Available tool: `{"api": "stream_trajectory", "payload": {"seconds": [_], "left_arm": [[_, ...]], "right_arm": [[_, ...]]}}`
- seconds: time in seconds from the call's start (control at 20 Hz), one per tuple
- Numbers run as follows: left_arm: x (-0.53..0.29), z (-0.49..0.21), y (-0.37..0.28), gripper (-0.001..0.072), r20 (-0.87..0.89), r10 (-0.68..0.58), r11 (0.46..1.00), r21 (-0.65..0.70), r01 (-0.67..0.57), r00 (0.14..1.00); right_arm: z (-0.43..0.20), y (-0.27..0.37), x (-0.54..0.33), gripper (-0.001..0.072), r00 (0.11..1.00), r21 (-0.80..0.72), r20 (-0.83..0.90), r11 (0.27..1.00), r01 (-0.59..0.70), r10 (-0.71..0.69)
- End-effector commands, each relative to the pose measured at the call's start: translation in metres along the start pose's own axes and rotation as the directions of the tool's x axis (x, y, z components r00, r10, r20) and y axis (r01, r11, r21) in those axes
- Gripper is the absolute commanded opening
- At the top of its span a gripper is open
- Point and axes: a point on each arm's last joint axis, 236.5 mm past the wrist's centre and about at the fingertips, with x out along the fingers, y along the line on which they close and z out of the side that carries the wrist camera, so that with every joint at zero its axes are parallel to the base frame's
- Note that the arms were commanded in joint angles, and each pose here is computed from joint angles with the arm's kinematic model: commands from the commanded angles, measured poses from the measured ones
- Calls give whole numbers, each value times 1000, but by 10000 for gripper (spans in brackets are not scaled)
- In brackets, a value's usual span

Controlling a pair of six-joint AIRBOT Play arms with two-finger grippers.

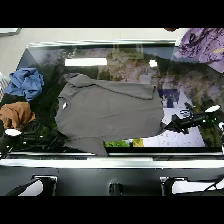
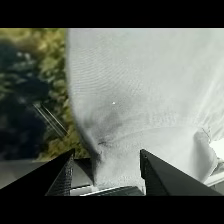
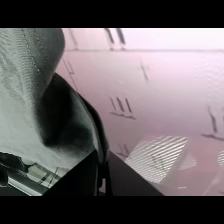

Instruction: Fold the clothes and pants, and hang the long-sleeved shirts on hangers.

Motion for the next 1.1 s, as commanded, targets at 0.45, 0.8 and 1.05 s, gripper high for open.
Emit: {"api": "stream_trajectory", "payload": {"seconds": [0.45, 0.8, 1.05], "left_arm": [[17, 5, 6, 127, -1, 26, 999, -20, -26, 1000], [-3, 43, -29, 18, 87, 6, 994, 107, -15, 996], [-90, 128, -160, 17, 331, -129, 925, 379, -7, 935]], "right_arm": [[0, 6, -14, 34, 999, -40, 38, 999, 28, -26], [12, 83, -42, 31, 974, -144, 186, 984, -101, 127], [60, 198, -114, 31, 835, -348, 542, 929, 124, 91]]}}
